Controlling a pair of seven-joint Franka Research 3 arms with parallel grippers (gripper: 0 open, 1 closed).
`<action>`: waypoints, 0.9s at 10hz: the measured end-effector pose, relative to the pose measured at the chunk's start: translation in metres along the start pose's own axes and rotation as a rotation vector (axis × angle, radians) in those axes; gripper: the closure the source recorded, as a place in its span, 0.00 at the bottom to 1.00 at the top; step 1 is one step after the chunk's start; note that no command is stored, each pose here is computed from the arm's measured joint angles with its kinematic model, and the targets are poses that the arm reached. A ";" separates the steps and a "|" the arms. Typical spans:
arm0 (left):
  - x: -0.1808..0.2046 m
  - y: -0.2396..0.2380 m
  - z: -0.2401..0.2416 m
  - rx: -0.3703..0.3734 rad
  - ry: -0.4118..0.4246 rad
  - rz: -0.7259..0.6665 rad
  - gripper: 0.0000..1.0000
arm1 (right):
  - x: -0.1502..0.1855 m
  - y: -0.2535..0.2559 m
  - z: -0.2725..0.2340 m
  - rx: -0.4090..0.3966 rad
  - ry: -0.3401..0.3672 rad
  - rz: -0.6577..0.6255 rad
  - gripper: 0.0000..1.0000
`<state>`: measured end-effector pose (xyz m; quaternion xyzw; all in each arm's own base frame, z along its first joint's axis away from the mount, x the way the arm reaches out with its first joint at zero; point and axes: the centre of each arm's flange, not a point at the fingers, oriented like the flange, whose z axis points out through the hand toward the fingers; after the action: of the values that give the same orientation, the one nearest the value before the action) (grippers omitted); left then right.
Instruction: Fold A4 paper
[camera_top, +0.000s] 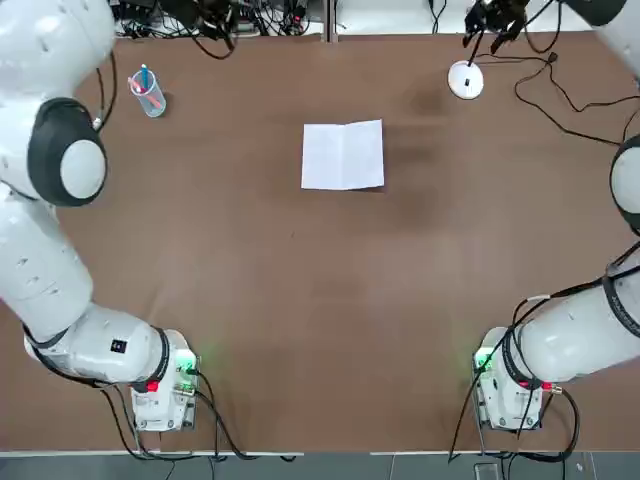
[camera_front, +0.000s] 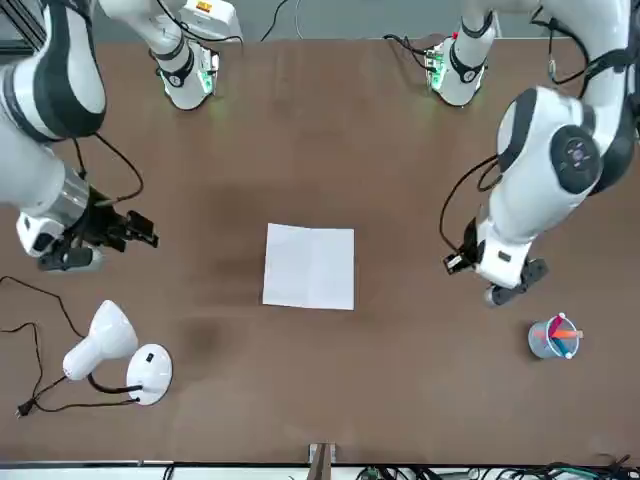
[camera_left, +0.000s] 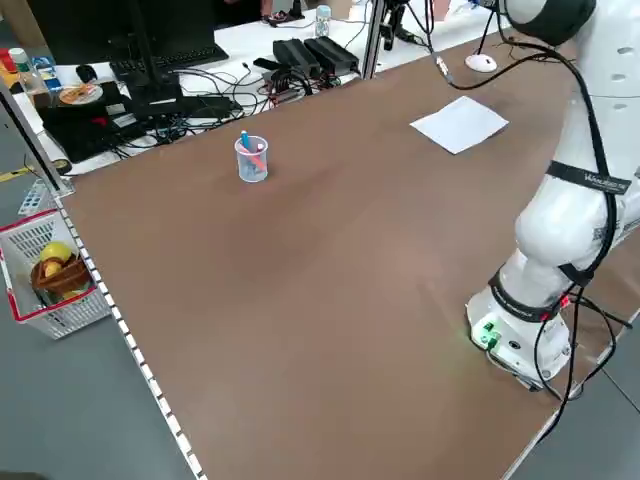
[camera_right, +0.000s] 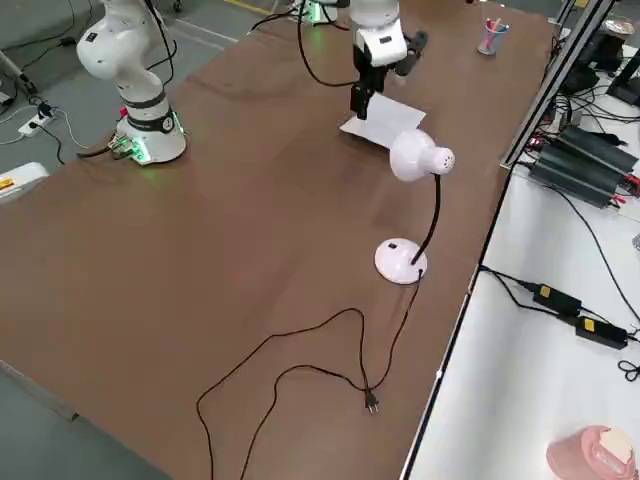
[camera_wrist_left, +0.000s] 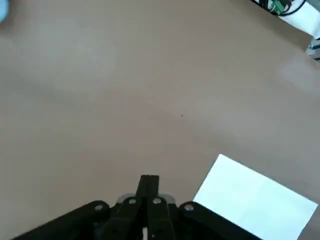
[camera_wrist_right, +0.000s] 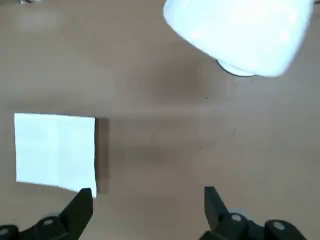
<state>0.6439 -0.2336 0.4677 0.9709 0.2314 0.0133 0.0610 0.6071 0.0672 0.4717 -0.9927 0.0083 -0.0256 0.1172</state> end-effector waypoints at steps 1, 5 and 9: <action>-0.014 0.022 0.021 -0.013 0.001 -0.033 0.99 | -0.001 0.004 0.021 0.021 0.000 0.019 0.01; -0.054 0.076 0.102 -0.030 0.014 -0.132 0.99 | 0.005 0.012 0.099 0.121 0.001 0.047 0.03; -0.070 0.100 0.164 -0.088 0.052 -0.225 0.99 | -0.022 -0.020 0.163 0.121 -0.078 -0.010 0.33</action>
<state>0.6354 -0.3723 0.3175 0.9344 0.3397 0.0419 0.0988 0.5938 0.1248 0.3170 -0.9841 -0.0028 0.0122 0.1772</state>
